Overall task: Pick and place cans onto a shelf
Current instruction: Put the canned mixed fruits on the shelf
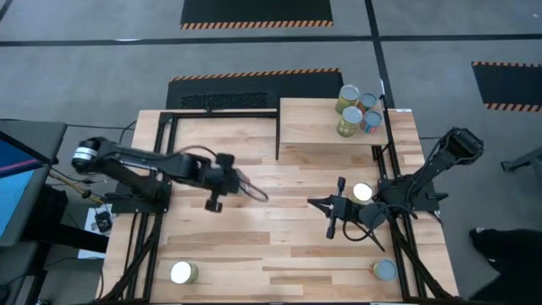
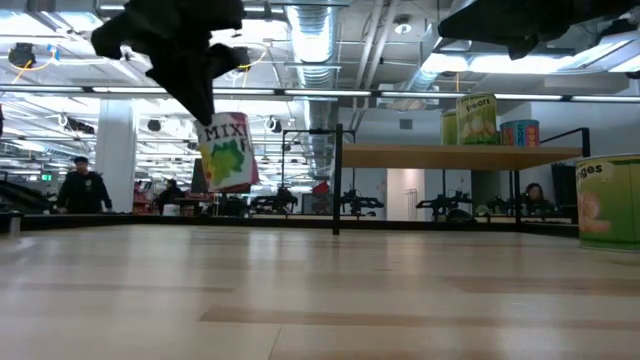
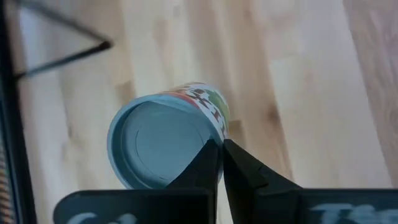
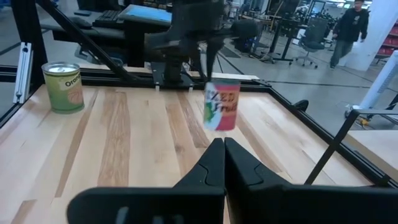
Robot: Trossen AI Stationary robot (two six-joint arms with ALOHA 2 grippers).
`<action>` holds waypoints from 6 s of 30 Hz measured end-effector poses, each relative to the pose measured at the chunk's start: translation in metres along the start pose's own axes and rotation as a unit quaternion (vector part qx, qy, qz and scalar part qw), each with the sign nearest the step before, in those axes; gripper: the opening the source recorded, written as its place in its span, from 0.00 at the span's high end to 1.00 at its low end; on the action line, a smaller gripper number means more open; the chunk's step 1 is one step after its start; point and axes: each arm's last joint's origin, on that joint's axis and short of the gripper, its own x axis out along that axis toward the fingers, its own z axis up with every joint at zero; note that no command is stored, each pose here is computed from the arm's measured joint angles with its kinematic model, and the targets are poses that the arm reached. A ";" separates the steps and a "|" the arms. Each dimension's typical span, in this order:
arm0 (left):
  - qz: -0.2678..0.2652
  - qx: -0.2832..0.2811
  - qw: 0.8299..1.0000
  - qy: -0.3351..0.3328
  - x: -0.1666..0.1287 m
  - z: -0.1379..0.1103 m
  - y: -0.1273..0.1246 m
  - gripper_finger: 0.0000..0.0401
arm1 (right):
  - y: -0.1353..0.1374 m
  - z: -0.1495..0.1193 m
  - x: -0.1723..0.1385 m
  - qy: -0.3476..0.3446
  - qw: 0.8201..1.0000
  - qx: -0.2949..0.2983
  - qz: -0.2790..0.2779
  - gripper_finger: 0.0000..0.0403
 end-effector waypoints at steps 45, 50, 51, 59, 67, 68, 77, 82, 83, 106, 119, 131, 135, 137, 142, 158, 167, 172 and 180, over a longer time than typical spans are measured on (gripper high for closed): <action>0.005 -0.012 0.973 -0.232 0.013 0.008 -0.038 0.75 | -0.006 0.012 0.034 0.011 0.994 0.026 0.101 0.92; 0.026 -0.054 0.925 -0.376 0.018 -0.028 -0.041 0.75 | -0.003 0.019 0.069 0.049 0.991 0.015 0.122 0.90; 0.030 -0.061 0.917 -0.394 0.019 -0.034 -0.040 0.75 | -0.002 0.021 0.076 0.059 0.991 0.015 0.121 0.89; 0.057 -0.099 0.884 -0.453 0.018 -0.068 -0.028 0.75 | 0.008 0.031 0.127 0.152 0.982 -0.020 0.113 0.77; 0.065 -0.112 0.883 -0.451 0.020 -0.074 -0.022 0.75 | 0.010 0.031 0.177 0.271 0.953 -0.056 0.122 0.62; 0.065 -0.113 0.884 -0.448 0.021 -0.074 -0.021 0.75 | 0.009 0.029 0.181 0.285 0.949 -0.065 0.119 0.60; 0.067 -0.118 0.890 -0.435 0.025 -0.075 -0.021 0.75 | 0.010 0.021 0.216 0.361 0.916 -0.125 0.125 0.52; 0.065 -0.119 0.892 -0.431 0.025 -0.075 -0.021 0.75 | 0.007 0.015 0.221 0.393 0.901 -0.128 0.130 0.56; 0.065 -0.119 0.892 -0.431 0.025 -0.075 -0.021 0.75 | 0.006 0.015 0.221 0.395 0.900 -0.128 0.129 0.57; 0.056 -0.153 0.874 -0.457 0.028 -0.080 -0.011 0.75 | -0.002 0.013 0.223 0.408 0.890 -0.138 0.151 0.84; 0.071 -0.155 0.875 -0.453 0.029 -0.082 -0.004 0.75 | -0.020 0.012 0.230 0.414 0.894 -0.111 0.126 0.82; 0.073 -0.152 0.876 -0.452 0.029 -0.082 -0.003 0.75 | -0.024 0.026 0.224 0.406 0.900 -0.083 0.133 0.93; 0.073 -0.152 0.876 -0.452 0.029 -0.082 -0.003 0.75 | -0.030 0.059 0.215 0.384 0.914 -0.035 0.126 0.97; 0.073 -0.153 0.876 -0.452 0.029 -0.082 -0.003 0.75 | -0.033 0.079 0.207 0.376 0.919 -0.014 0.120 0.97; 0.067 -0.163 0.874 -0.453 0.029 -0.082 -0.004 0.75 | -0.051 0.130 0.185 0.358 0.927 0.060 0.091 0.95; 0.066 -0.165 0.873 -0.453 0.029 -0.082 -0.004 0.75 | -0.235 0.161 0.154 0.375 0.885 0.173 -0.217 0.95; 0.066 -0.165 0.873 -0.454 0.029 -0.082 -0.004 0.75 | -0.313 0.143 0.137 0.386 0.830 0.243 -0.321 0.95; 0.066 -0.166 0.873 -0.453 0.029 -0.082 -0.004 0.75 | -0.325 0.139 0.131 0.388 0.813 0.267 -0.344 0.95; 0.063 -0.171 0.872 -0.454 0.029 -0.082 -0.004 0.75 | -0.314 0.141 0.135 0.387 0.816 0.270 -0.335 0.95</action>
